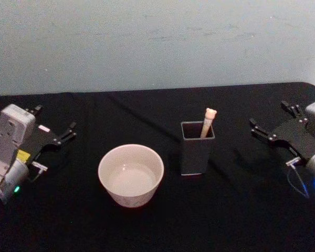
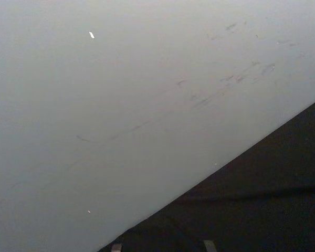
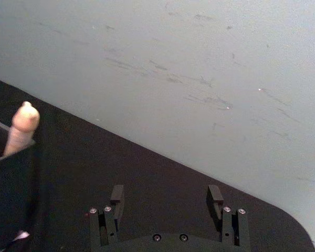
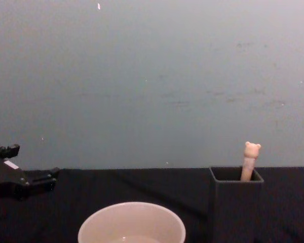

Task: Pick up the stirring spoon with one hand, stir inside the cup, then place it back in its original position.

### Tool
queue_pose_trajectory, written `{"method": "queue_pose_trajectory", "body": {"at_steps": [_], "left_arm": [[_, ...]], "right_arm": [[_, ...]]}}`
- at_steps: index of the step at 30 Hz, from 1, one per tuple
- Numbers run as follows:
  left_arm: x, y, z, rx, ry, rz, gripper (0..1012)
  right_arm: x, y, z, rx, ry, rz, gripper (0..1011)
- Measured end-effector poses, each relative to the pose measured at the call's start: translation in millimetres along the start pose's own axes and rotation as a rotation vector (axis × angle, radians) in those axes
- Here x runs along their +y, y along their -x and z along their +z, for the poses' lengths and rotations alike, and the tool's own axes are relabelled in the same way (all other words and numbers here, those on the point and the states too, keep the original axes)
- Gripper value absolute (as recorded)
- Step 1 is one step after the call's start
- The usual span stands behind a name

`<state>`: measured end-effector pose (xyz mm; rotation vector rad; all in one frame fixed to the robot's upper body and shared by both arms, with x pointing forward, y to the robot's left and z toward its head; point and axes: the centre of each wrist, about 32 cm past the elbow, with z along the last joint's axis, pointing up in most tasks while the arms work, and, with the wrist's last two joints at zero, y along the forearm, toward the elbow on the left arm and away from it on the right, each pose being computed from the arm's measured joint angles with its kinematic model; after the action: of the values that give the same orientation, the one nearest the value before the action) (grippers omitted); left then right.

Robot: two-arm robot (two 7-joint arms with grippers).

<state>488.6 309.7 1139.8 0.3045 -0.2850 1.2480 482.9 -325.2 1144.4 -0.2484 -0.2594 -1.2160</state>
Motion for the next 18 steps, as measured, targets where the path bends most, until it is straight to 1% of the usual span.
{"method": "queue_pose_trajectory", "body": {"at_steps": [4, 5, 6, 8, 9, 14, 15, 17, 18], "left_arm": [[0.0, 0.0, 0.0, 0.0, 0.0, 0.0, 1002], [0.0, 0.0, 0.0, 0.0, 0.0, 0.0, 1001], [0.0, 0.0, 0.0, 0.0, 0.0, 0.0, 1001], [0.0, 0.0, 0.0, 0.0, 0.0, 0.0, 1001], [0.0, 0.0, 0.0, 0.0, 0.0, 0.0, 1001], [0.0, 0.0, 0.0, 0.0, 0.0, 0.0, 1002], [0.0, 0.0, 0.0, 0.0, 0.0, 0.0, 1001], [0.0, 0.0, 0.0, 0.0, 0.0, 0.0, 1001], [0.0, 0.0, 0.0, 0.0, 0.0, 0.0, 1001]], "right_arm": [[-10.1, -9.4, -0.5, 0.032, -0.02, 0.061, 1000], [-10.1, -9.4, -0.5, 0.032, -0.02, 0.061, 1000], [-13.8, -12.4, -0.8, 0.037, -0.028, 0.085, 1000], [-17.2, -14.6, -1.2, 0.044, -0.036, 0.111, 1000], [-21.0, -16.9, -1.7, 0.052, -0.045, 0.141, 1000], [-29.3, -20.1, -1.6, 0.077, -0.073, 0.232, 1000], [-31.5, -20.6, -1.5, 0.086, -0.085, 0.265, 1000], [-33.7, -20.8, -1.3, 0.094, -0.095, 0.296, 1000], [-35.4, -20.5, -0.9, 0.104, -0.104, 0.328, 1000]]}}
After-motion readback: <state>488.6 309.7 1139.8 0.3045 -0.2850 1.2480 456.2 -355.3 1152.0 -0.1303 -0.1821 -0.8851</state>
